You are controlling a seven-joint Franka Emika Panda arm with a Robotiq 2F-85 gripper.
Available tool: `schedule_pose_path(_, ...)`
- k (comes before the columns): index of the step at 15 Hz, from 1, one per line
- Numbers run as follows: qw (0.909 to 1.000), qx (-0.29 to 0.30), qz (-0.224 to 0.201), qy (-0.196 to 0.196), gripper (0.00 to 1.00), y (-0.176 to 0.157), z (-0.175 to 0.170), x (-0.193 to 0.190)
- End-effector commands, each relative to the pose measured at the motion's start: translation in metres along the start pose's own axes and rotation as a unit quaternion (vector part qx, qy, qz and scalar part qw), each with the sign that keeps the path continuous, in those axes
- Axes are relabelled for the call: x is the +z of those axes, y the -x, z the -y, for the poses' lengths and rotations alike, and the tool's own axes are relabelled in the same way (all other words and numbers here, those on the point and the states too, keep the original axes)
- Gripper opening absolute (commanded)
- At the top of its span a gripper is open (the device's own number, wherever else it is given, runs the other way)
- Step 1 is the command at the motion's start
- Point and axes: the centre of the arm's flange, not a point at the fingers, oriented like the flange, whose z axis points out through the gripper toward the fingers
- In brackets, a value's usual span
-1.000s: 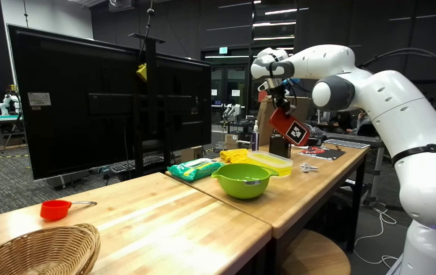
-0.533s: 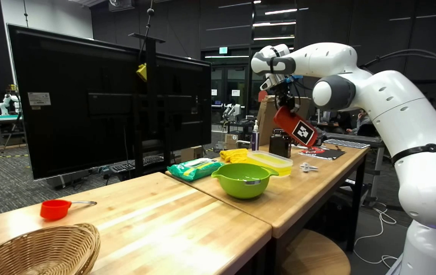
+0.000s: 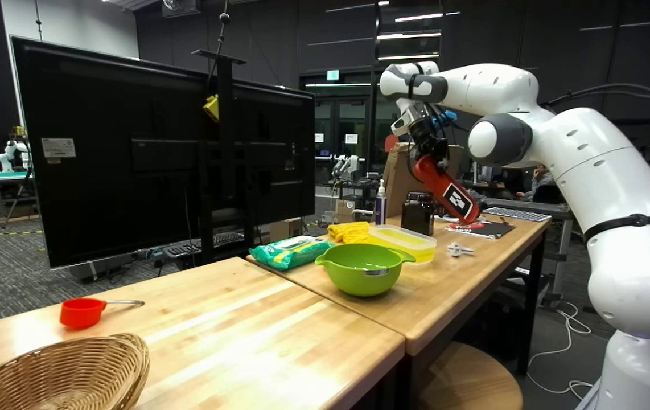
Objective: Put the lid on the yellow lunch box
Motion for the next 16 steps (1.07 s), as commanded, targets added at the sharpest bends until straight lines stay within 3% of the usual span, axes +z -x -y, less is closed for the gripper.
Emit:
schedule_pose_path(1,0.9975,-0.045,-0.034,-0.043,0.03,0.009,-0.013,-0.029)
schedule_pose_path(7,0.9898,-0.062,-0.043,-0.121,0.03,0.009,-0.015,-0.017)
schedule_pose_path(16,0.9808,-0.096,-0.044,-0.164,0.03,-0.015,-0.053,-0.004)
